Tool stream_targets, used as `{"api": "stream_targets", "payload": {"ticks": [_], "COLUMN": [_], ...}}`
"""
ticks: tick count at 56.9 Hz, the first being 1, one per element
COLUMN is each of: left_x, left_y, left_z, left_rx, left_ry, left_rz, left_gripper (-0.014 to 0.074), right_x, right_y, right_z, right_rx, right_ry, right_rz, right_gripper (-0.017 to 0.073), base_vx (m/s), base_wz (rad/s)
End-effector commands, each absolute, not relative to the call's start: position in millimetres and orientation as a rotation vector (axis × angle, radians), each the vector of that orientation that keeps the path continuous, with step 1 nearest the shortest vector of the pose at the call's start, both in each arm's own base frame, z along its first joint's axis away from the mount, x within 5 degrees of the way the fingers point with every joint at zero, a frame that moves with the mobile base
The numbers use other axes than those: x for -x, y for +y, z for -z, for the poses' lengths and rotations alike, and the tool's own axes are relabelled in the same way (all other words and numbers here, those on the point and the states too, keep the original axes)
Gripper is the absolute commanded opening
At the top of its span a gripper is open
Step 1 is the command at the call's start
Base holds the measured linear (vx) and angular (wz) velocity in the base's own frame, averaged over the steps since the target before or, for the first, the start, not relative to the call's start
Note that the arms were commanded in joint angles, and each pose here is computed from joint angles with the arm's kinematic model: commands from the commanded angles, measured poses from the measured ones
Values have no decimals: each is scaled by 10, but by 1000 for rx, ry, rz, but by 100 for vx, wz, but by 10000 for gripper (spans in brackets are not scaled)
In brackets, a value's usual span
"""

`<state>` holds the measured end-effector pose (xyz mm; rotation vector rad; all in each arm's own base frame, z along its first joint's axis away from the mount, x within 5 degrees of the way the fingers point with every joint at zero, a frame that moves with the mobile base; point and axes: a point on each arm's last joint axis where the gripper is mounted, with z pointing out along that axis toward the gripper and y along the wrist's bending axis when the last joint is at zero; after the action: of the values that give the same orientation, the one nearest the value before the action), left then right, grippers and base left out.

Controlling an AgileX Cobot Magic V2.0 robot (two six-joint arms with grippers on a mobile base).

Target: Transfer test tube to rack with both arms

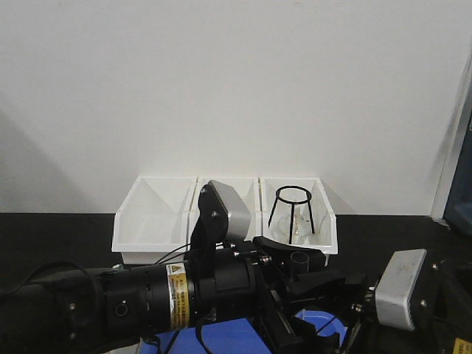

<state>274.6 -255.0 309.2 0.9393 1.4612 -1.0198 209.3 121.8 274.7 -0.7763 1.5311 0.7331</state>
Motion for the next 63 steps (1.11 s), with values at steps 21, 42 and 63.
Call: {"api": "stream_targets", "payload": {"ticks": [21, 42, 63], "left_x": [-2655, -2668, -2459], "left_y": [-2550, -2376, -1783], "left_z": [-3406, -3591, -4113], "left_rx": [-903, -845, -804], "left_ry": [1334, 1351, 1345], "left_rz": [1097, 987, 531], "left_gripper": [115, 582, 402], "right_x": [-2086, -2122, -2241], "right_y": [1233, 1199, 720], "right_z": [-2957, -2926, -3015], "right_rx": [741, 733, 468], "right_ry": [1423, 1464, 1502], "right_rz": [-785, -712, -323], "right_gripper": [-13, -12, -8], "base_vx": [0, 0, 0], "base_wz": [0, 0, 0]}}
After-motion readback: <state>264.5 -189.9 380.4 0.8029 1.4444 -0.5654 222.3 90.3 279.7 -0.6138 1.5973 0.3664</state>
